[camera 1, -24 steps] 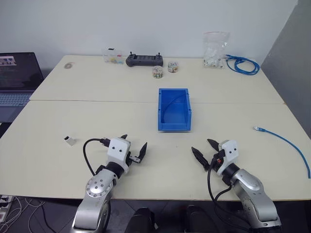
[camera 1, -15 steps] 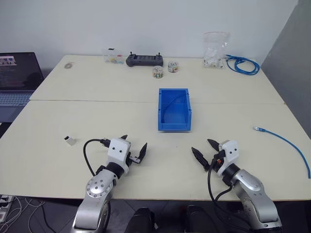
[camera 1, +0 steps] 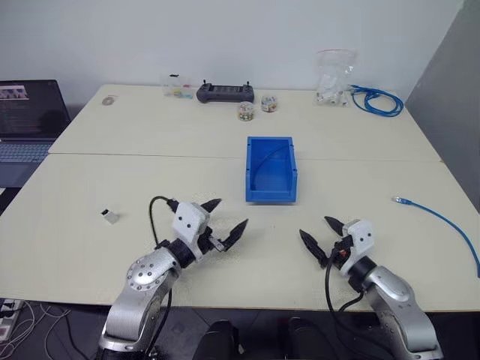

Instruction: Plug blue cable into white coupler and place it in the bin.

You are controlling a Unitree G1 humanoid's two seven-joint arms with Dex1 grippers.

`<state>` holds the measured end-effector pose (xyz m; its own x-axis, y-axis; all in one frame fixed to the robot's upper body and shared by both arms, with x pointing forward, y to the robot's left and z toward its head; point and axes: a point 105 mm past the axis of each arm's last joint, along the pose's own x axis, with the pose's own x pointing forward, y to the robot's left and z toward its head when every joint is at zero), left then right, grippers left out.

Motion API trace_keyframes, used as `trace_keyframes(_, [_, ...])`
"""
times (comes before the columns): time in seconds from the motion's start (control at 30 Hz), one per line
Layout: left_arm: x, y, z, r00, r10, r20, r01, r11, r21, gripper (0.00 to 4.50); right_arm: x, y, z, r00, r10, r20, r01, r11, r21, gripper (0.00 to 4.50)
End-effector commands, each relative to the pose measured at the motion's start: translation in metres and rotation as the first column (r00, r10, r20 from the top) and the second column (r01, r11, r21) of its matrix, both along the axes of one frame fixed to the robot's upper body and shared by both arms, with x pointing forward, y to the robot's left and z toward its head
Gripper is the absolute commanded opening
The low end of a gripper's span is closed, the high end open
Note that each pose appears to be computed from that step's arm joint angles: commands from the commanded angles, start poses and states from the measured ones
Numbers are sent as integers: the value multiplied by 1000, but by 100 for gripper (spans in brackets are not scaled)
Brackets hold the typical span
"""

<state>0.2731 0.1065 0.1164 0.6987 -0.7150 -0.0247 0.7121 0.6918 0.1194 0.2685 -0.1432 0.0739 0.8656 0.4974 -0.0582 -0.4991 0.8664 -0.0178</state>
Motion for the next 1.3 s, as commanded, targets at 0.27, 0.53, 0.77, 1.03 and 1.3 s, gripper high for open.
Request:
trace_keyframes(0.27, [-7,-46,24,934,-354,43,341,922,183,450,-16,-88,56,986,-130,106,145,979,-140,447])
trace_keyframes(0.53, [-4,-54,21,919,-392,48,369,896,248,450,4,-190,50,945,-313,-97,283,927,-245,447])
trace_keyframes(0.77, [-4,-61,18,912,-406,53,381,889,254,450,32,-259,54,890,-413,-194,336,881,-334,447])
trace_keyframes(1.03, [2,-71,35,909,-410,75,385,894,229,450,29,-291,32,807,-456,-375,313,869,-383,447])
trace_keyframes(1.3, [2,-78,42,899,-433,72,406,882,241,450,14,-289,10,738,-405,-540,281,912,-300,393])
